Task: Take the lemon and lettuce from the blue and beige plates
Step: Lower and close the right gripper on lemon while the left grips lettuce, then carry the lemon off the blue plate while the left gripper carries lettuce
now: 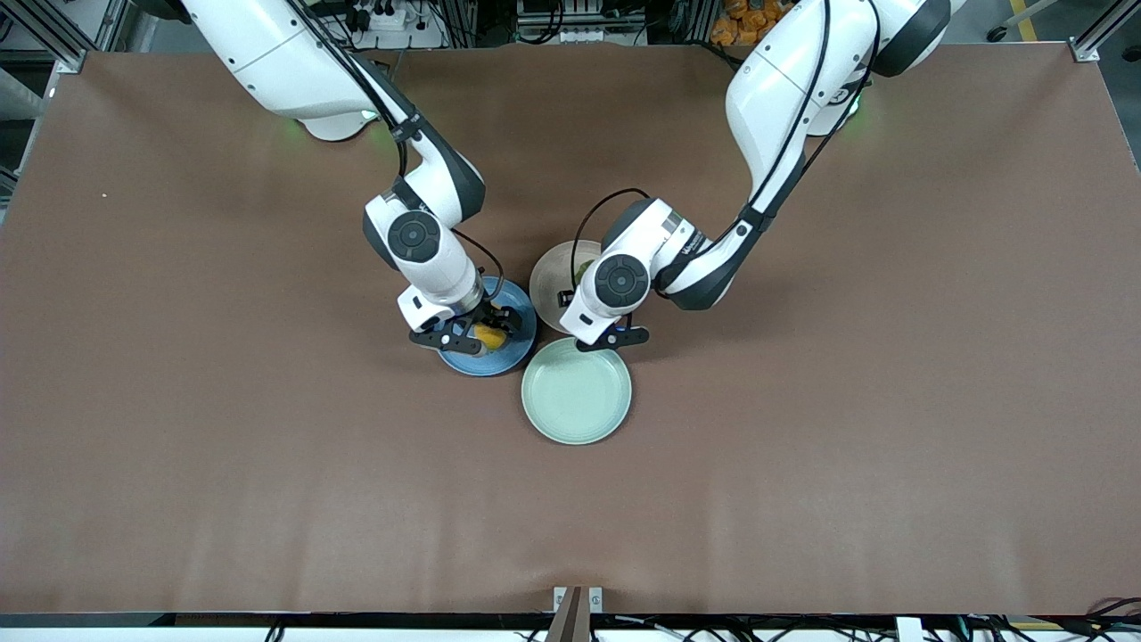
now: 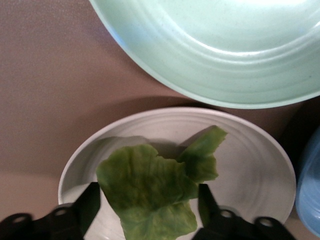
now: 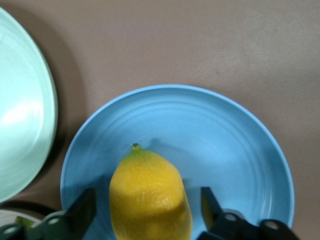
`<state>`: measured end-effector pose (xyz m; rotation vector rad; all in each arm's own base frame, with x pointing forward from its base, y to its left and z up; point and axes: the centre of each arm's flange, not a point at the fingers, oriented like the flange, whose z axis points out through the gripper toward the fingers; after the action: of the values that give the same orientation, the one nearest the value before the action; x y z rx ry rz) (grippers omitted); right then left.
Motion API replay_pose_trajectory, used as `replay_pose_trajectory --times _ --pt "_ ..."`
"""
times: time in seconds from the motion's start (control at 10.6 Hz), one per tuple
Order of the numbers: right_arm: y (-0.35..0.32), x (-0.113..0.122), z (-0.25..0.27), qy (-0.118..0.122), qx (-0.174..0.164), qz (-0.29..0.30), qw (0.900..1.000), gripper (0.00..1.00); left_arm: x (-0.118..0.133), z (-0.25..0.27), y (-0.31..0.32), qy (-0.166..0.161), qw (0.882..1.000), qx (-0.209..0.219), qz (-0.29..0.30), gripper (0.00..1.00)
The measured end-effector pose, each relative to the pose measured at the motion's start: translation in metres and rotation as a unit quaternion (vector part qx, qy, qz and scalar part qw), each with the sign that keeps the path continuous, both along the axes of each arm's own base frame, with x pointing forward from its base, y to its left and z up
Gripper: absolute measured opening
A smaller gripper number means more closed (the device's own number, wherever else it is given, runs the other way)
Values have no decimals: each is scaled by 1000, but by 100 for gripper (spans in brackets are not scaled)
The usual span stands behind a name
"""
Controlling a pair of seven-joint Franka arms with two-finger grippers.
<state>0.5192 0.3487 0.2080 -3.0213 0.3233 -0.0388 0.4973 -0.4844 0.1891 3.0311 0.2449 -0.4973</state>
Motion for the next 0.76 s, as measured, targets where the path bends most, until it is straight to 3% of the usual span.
replay_pose_trajectory --times 0.28,0.47,0.57,0.76 --pt "6 -6 -9 -5 -14 30 999 63 3 2 1 -1 1000 0 4 40" --pt "0 4 8 -11 -34 46 998 63 8 9 5 -1 1000 0 7 10" --pt "-15 21 39 -13 -47 56 997 63 11 21 7 1 1000 4 6 3" --pt "-77 58 128 -24 -54 84 995 63 31 66 27 -3 1000 7 16 3"
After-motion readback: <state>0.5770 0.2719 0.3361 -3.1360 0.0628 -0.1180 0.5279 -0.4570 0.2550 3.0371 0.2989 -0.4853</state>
